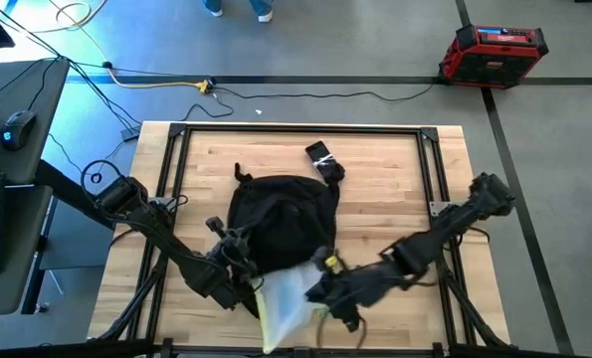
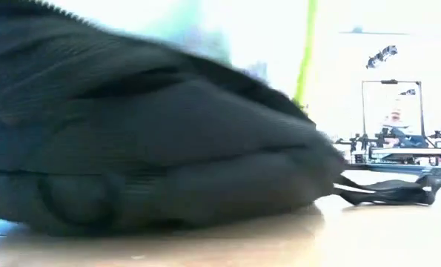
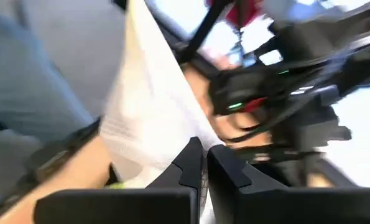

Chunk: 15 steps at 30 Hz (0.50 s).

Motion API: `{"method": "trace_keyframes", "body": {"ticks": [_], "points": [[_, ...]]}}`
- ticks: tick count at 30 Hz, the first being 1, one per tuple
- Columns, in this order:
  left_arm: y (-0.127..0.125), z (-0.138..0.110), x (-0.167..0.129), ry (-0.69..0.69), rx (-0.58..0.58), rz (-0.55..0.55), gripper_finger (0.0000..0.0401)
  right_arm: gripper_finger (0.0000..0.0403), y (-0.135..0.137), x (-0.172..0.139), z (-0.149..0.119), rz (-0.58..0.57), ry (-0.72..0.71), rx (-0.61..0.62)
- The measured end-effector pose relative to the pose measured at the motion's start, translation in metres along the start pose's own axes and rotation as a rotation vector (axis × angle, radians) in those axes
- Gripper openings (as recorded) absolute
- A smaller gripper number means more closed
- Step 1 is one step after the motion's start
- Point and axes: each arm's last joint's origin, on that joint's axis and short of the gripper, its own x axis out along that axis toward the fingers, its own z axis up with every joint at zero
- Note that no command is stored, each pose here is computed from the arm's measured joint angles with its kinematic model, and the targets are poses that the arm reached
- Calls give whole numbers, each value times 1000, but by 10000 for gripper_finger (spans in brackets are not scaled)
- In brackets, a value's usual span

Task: Unpack backpack
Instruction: Remove the transparent zip bag from the backpack

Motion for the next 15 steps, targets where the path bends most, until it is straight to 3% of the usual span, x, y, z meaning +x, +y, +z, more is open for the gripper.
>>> {"method": "trace_keyframes", "body": {"ticks": [7,15], "points": [[16,-16,9,119,-24,75,0,0,-8,-75,19,-349,32,15],[39,-32,10,204,-120,216,0,0,-46,-103,-15,-690,305,95]]}}
